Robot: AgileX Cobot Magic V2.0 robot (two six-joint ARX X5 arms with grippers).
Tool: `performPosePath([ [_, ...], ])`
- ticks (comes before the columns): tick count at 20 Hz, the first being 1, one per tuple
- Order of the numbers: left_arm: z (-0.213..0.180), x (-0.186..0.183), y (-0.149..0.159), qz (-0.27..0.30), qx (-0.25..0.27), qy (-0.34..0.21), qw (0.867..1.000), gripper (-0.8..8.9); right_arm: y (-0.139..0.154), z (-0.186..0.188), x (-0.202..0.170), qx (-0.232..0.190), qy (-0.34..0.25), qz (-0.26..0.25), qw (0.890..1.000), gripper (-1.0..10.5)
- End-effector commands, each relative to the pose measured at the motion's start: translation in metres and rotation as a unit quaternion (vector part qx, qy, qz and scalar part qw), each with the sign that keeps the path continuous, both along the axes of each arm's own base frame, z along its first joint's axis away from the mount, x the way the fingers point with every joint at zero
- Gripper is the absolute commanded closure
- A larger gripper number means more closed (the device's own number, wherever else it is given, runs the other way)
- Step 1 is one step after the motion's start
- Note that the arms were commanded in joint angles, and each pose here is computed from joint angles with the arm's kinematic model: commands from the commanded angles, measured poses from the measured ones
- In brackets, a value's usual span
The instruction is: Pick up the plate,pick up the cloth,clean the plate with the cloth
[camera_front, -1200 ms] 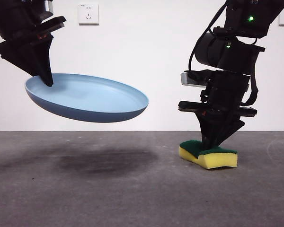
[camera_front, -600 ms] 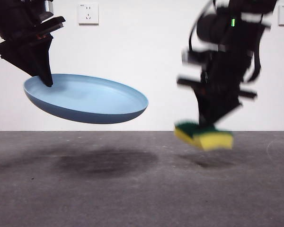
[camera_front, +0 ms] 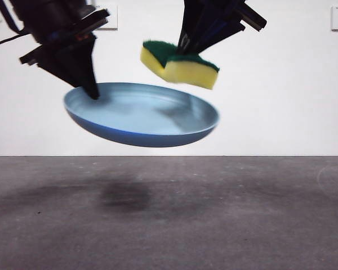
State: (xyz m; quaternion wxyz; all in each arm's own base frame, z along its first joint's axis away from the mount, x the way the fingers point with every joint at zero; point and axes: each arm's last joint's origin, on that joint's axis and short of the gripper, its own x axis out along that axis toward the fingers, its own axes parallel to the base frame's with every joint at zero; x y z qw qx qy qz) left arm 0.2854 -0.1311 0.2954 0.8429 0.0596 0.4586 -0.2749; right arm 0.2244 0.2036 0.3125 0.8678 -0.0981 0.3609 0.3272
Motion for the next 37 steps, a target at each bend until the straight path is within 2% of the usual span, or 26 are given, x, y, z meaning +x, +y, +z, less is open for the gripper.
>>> performPosePath([
  [1, -0.001, -0.004, -0.012, -0.019, -0.005, 0.005, 1.0, 8.21, 0.009, -0.01, 0.002, -0.024, -0.008, -0.028, 0.999, 9.6],
  [6, 0.0, -0.007, -0.021, -0.026, -0.013, 0.004, 1.0, 8.21, 0.029, -0.031, 0.009, -0.029, 0.004, -0.02, 0.999, 9.6],
  [9, 0.001, -0.005, -0.02, -0.024, -0.015, -0.005, 1.0, 8.22, 0.05, -0.043, 0.002, -0.007, 0.036, 0.044, 0.998, 9.6],
  [11, 0.002, -0.004, -0.019, -0.02, -0.016, -0.009, 1.0, 8.22, 0.06, -0.047, -0.008, -0.013, 0.049, 0.069, 0.996, 9.6],
  [14, 0.002, 0.001, -0.01, -0.006, -0.016, -0.011, 1.0, 8.22, 0.062, -0.053, -0.022, -0.053, 0.08, 0.086, 0.992, 9.6],
  [16, 0.002, 0.004, -0.002, 0.006, -0.018, -0.008, 1.0, 8.22, 0.054, -0.059, -0.026, -0.114, 0.088, 0.075, 0.987, 9.6],
  [18, 0.001, 0.006, 0.006, 0.01, -0.026, 0.005, 1.0, 8.22, 0.045, -0.061, -0.026, -0.192, 0.056, 0.023, 0.98, 9.6],
  [20, 0.0, 0.006, 0.01, -0.002, -0.049, 0.023, 0.999, 8.22, 0.039, -0.06, -0.018, -0.226, 0.018, -0.025, 0.974, 9.6],
  [21, 0.0, 0.005, 0.01, -0.013, -0.059, 0.03, 0.998, 8.22, 0.035, -0.059, -0.012, -0.229, 0.003, -0.048, 0.972, 9.6],
  [23, 0.0, 0.004, 0.009, -0.032, -0.073, 0.038, 0.996, 8.22, 0.03, -0.056, 0.001, -0.206, -0.014, -0.074, 0.976, 9.6],
  [27, 0.0, 0.001, 0.006, -0.051, -0.09, 0.053, 0.993, 8.22, 0.031, -0.049, 0.017, -0.135, -0.041, -0.087, 0.986, 9.6],
  [32, 0.001, 0.001, 0.003, -0.061, -0.099, 0.051, 0.992, 8.22, 0.038, -0.04, 0.026, -0.029, -0.039, -0.045, 0.998, 9.6],
  [35, 0.002, 0.002, 0.002, -0.062, -0.103, 0.042, 0.992, 8.22, 0.043, -0.039, 0.024, 0.016, -0.014, -0.012, 1.0, 9.6],
  [37, 0.003, 0.003, 0.002, -0.062, -0.106, 0.036, 0.992, 8.22, 0.049, -0.042, 0.021, 0.026, 0.003, 0.01, 1.0, 9.6],
])
